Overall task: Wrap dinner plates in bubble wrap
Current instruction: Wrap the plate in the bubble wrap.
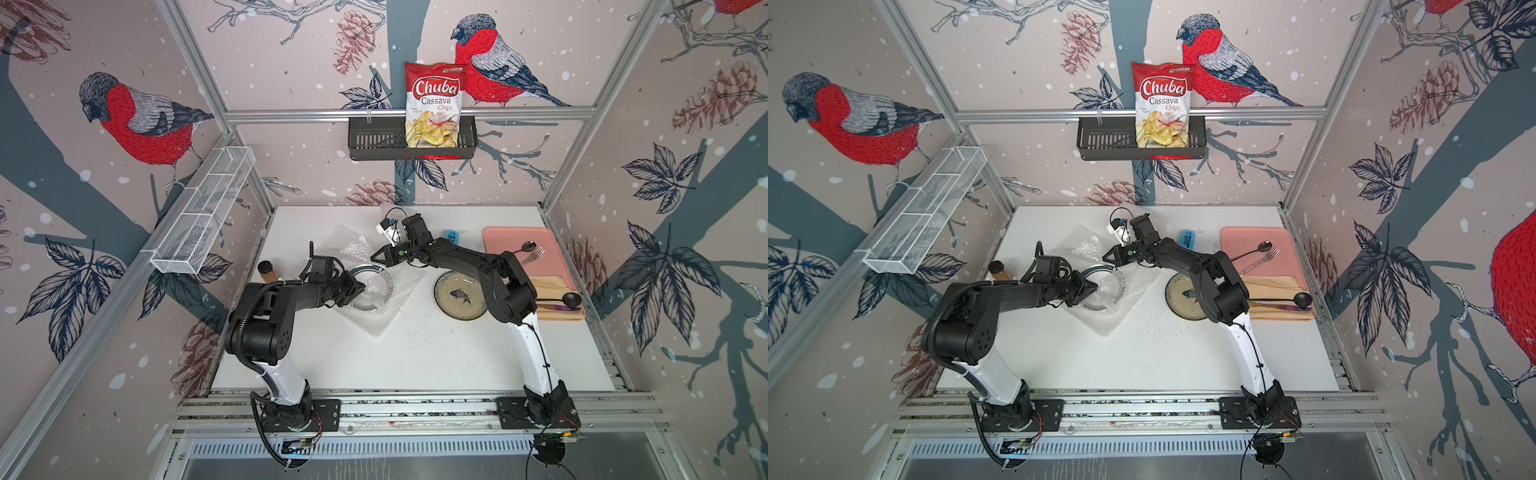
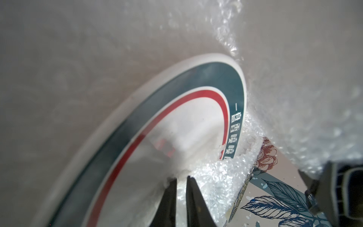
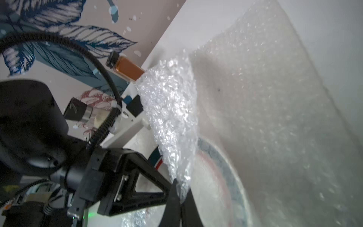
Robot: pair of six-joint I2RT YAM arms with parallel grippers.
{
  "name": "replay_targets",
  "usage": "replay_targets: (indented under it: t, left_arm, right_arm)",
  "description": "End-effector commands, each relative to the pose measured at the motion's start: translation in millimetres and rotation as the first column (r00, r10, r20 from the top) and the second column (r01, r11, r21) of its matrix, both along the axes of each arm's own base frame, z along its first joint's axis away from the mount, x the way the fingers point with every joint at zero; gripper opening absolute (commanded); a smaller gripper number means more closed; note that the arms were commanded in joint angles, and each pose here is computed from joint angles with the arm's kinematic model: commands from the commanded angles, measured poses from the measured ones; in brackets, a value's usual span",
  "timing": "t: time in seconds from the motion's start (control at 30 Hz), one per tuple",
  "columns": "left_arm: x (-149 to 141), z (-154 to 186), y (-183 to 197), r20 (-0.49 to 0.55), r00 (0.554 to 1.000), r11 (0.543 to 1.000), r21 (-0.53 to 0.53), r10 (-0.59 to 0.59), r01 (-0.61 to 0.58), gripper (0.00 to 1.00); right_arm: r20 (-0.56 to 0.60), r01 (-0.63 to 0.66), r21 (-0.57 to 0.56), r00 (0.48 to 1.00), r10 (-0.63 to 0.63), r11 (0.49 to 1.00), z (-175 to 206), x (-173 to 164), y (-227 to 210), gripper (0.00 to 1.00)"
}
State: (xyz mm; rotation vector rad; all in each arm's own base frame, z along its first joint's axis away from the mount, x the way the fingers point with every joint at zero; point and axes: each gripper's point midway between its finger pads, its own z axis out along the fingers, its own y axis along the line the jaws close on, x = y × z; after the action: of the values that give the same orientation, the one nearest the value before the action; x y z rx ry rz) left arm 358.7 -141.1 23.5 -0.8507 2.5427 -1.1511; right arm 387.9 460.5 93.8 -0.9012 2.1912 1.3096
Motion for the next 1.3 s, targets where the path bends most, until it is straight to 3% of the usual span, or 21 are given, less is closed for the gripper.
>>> replay_targets:
  t: [0.0, 0.57, 0.87, 1.03, 1.27]
  left_arm:
    - [-32, -37, 23, -0.184, 0.980, 0.991, 0.129, 0.070, -0.046, 0.15]
    - [-33, -35, 27, -0.179, 0.980, 0.991, 0.119, 0.084, -0.063, 0.16]
    - [-29, 6, 29, -0.115, 0.991, 0.995, 0.087, 0.062, -0.052, 0.23]
    - [-13, 40, 36, -0.055, 0.996, 0.991, 0.120, 0.068, -0.061, 0.24]
    - [42, 80, 36, 0.063, 0.993, 0.989, 0.097, 0.103, -0.109, 0.21]
  right_arm:
    - [0.058, -0.076, -0.026, 0.995, 0.077, 0.997, -9, -22, -3, 0.00]
    - [0.009, -0.087, -0.256, 0.996, 0.093, 0.963, -75, -86, -18, 0.03]
    - [-0.007, -0.058, -0.379, 0.998, 0.060, 0.924, -106, -91, -35, 0.03]
    - [-0.002, -0.046, -0.393, 0.999, 0.049, 0.918, -109, -89, -39, 0.02]
    - [0.002, -0.037, -0.397, 0.999, 0.041, 0.917, -109, -88, -40, 0.02]
